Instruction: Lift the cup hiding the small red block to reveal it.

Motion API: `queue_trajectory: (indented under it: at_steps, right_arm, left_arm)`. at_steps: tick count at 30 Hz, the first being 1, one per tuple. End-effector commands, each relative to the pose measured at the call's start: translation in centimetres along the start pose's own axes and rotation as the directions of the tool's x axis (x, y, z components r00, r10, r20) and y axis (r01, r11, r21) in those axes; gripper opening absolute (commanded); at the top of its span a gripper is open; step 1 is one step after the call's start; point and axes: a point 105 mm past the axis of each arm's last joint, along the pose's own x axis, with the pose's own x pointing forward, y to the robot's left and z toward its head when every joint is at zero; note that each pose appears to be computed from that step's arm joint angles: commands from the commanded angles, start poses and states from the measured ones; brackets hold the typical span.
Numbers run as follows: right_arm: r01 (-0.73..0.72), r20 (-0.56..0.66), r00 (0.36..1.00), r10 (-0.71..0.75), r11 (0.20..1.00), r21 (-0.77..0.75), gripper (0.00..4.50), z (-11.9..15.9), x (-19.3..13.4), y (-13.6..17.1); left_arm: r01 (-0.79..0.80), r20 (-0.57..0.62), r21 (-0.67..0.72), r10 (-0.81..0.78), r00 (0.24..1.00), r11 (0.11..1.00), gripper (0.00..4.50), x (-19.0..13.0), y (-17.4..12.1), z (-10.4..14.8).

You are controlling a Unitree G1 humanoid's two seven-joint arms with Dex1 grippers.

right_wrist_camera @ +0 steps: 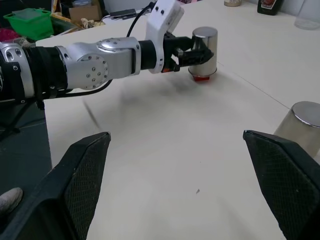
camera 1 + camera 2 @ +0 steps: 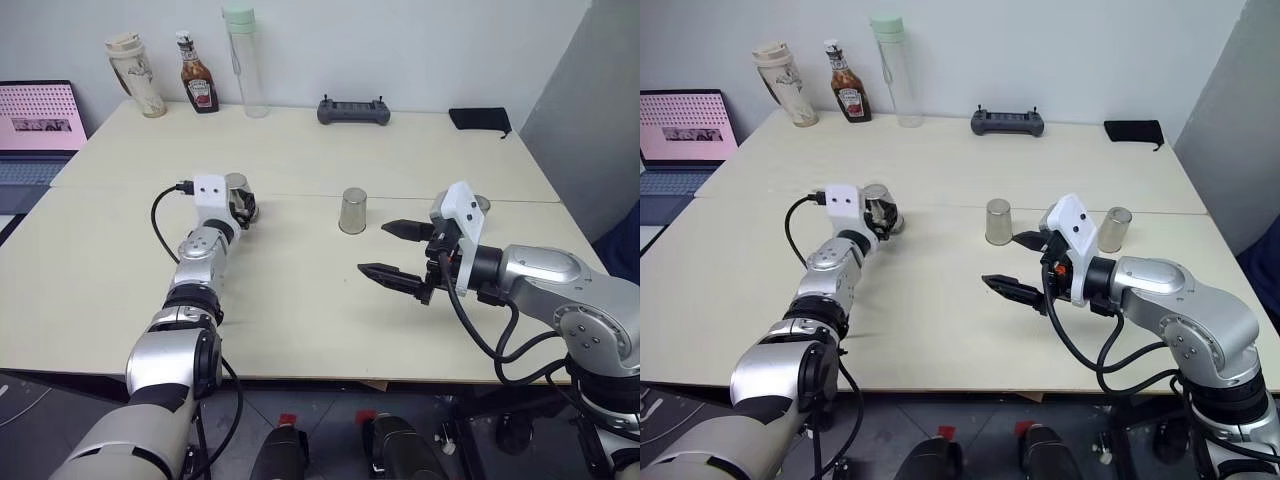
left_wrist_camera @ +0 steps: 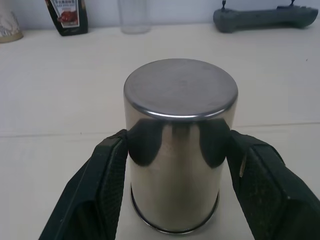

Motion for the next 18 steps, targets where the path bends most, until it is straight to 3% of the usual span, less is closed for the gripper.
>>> queue_trajectory:
  at_steps: [1, 5, 11, 18]
  right_arm:
    - [-0.009, 0.042, 0.999, 0.011, 0.999, -0.031, 4.50, 1.3, -0.1, 0.1]
    - [-0.017, 0.047, 0.999, 0.018, 1.000, -0.024, 4.50, 1.2, 0.0, 0.3]
    - [-0.030, 0.048, 0.998, 0.031, 0.999, -0.020, 4.50, 1.3, 0.3, 0.5]
    - [-0.035, 0.044, 0.998, 0.036, 0.999, -0.021, 4.50, 1.5, 0.3, 0.4]
  left_arm:
    - [-0.047, 0.154, -0.004, 0.047, 0.987, 0.999, 2.71, -0.5, 1.4, 5.8]
    - [-0.144, 0.124, -0.003, 0.143, 0.982, 0.990, 2.71, -2.1, 4.0, 5.8]
    - [-0.258, 0.005, -0.024, 0.258, 0.966, 0.966, 2.71, -3.4, 7.6, 2.3]
    - [-0.214, -0.084, -0.052, 0.210, 0.974, 0.975, 2.71, -3.2, 7.5, -1.5]
